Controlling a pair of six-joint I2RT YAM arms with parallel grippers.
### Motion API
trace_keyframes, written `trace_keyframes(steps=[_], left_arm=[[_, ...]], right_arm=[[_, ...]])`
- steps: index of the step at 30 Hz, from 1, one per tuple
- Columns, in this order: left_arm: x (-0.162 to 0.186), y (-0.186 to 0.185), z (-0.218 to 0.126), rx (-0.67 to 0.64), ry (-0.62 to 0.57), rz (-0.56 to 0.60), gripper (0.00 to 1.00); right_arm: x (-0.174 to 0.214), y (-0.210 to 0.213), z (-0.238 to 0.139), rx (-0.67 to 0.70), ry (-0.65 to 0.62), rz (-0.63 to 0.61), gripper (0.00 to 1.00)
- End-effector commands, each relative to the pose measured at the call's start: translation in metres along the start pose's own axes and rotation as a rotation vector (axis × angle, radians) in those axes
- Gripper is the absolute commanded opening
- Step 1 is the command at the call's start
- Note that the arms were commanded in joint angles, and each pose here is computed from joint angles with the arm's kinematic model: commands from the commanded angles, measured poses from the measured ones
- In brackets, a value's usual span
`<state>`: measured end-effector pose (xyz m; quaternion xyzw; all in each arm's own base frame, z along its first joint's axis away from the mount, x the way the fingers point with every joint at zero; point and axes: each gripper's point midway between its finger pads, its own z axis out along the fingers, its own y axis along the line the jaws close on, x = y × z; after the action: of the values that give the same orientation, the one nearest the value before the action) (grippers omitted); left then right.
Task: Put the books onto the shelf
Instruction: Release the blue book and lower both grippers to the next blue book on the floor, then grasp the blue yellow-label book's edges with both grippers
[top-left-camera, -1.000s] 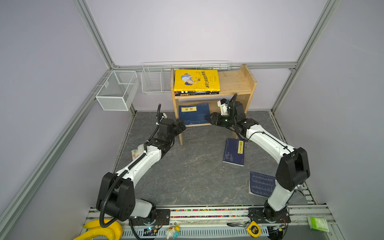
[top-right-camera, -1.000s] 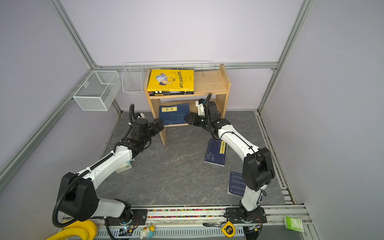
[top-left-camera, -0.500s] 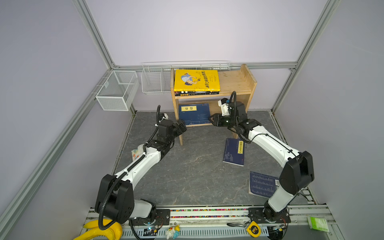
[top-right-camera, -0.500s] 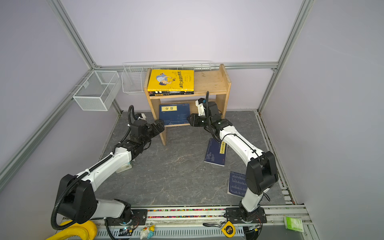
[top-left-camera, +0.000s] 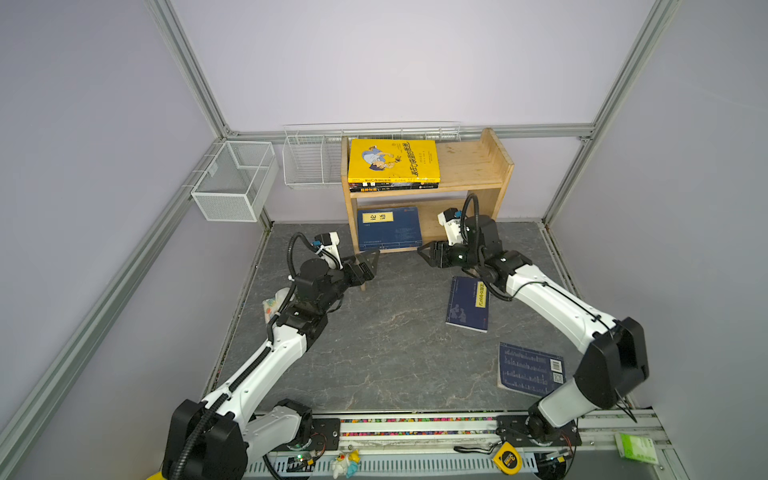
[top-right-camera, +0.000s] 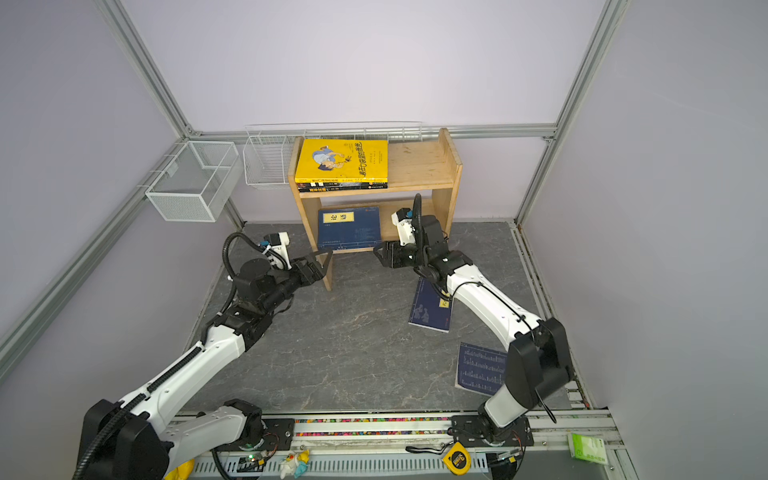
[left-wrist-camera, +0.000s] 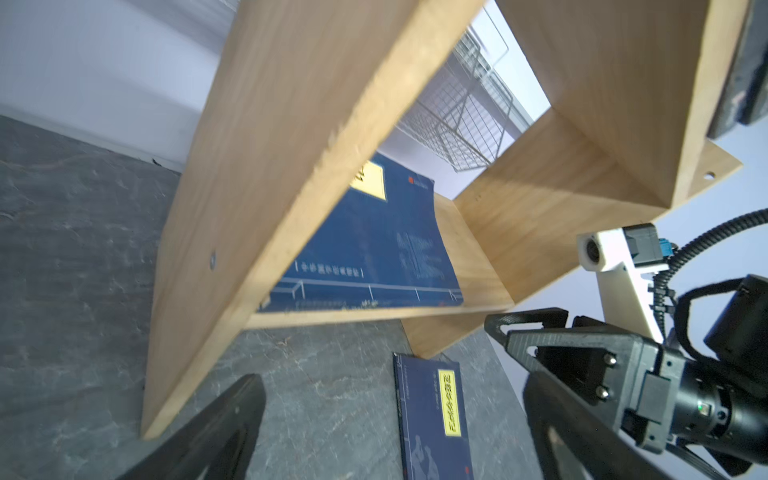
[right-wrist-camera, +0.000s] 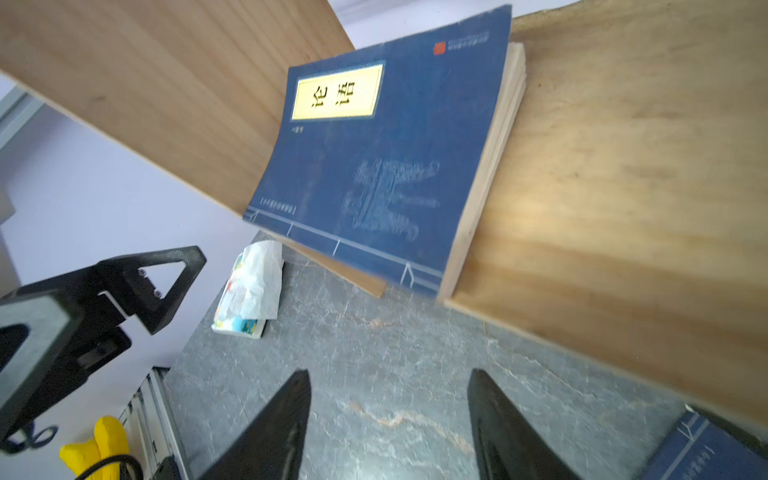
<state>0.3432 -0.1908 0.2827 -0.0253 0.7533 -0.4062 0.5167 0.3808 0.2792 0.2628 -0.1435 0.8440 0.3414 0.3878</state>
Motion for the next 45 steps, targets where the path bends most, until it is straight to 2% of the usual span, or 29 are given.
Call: trace_keyframes(steps=[1,4,8,13,17,21,23,26,30,39,45], left_arm=[[0.031,-0.005,-0.013,0.069,0.085,-0.042,0.97],[0.06,0.003,-0.022,0.033,0.135,-0.058,0.97],[0.097,-0.01,-0.023,0.035,0.21,-0.029,0.97],[0.143,-0.021,0.001,0.033,0.313,0.006,0.95],[0.181,-0.042,0.032,0.095,0.406,0.002,0.9],[0.22,-0.052,0.068,0.103,0.484,0.007,0.84],[0.235,-0.052,0.087,0.091,0.495,-0.015,0.82],[0.244,-0.052,0.113,0.066,0.491,-0.031,0.79],[0.25,-0.054,0.137,0.024,0.483,-0.005,0.8],[0.287,-0.045,0.167,-0.016,0.564,-0.039,0.82],[0.308,-0.034,0.172,-0.053,0.62,-0.064,0.83]], right_arm=[[0.019,-0.014,-0.03,0.099,-0.009,-0.014,0.72],[0.053,-0.054,-0.054,0.302,0.012,0.034,0.8],[0.095,-0.103,-0.082,0.504,0.041,0.123,0.88],[0.136,-0.157,-0.097,0.606,0.063,0.268,0.9],[0.152,-0.188,-0.099,0.66,0.1,0.319,0.9],[0.161,-0.215,-0.092,0.63,0.117,0.396,0.9],[0.162,-0.222,-0.083,0.572,0.112,0.435,0.9],[0.161,-0.226,-0.069,0.491,0.109,0.456,0.88],[0.167,-0.232,-0.059,0.474,0.145,0.461,0.85],[0.186,-0.229,-0.036,0.375,0.209,0.521,0.69],[0.18,-0.215,-0.028,0.281,0.187,0.561,0.51]])
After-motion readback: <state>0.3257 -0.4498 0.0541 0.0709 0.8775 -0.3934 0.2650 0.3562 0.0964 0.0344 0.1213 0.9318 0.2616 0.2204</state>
